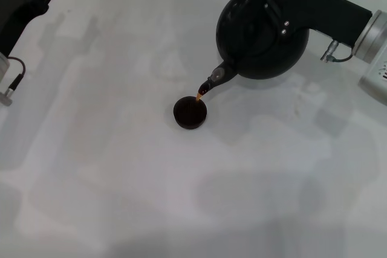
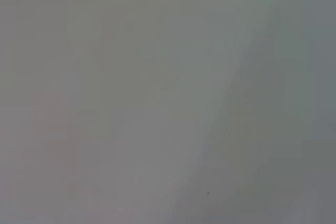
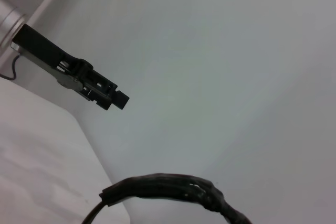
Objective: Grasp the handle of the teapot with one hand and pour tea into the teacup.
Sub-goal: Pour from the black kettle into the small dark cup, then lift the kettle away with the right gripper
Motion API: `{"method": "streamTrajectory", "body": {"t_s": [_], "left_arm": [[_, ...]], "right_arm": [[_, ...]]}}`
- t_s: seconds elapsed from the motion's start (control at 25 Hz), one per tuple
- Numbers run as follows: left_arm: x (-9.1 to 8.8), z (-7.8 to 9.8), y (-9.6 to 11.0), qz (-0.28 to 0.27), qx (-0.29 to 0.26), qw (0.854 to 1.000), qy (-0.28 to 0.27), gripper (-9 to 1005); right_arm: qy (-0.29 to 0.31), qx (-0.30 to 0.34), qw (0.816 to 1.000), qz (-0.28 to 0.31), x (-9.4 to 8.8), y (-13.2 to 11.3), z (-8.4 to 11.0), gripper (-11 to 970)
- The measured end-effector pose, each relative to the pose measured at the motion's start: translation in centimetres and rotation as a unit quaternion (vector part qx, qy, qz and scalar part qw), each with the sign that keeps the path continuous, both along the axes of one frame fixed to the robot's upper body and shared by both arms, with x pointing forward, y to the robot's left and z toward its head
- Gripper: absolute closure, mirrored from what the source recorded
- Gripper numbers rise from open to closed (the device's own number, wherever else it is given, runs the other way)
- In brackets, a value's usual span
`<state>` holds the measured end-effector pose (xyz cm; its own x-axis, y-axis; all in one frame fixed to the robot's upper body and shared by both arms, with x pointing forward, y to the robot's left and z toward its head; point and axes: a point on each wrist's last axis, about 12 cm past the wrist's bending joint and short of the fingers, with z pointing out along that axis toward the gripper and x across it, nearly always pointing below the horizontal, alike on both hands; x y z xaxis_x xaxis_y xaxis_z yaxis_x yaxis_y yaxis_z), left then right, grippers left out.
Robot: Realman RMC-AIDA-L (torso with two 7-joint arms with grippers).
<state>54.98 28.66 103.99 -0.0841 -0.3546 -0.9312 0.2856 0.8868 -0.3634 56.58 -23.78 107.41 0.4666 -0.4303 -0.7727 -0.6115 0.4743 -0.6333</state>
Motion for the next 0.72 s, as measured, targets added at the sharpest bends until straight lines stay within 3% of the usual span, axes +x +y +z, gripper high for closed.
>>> {"method": "streamTrajectory", "body": {"t_s": [0.36,0.72], "left_arm": [[0.01,0.01,0.03,0.001,0.000,1.000,0.000,192],[-0.06,-0.06,0.15,0.004,-0.001,1.000,0.001,191]], "right_arm": [[0.024,0.023,0.999,-0.011,-0.31,-0.39,-0.47,843],[0.104,0.115,0.988,-0.002,-0.97,-0.52,-0.30,842]]}}
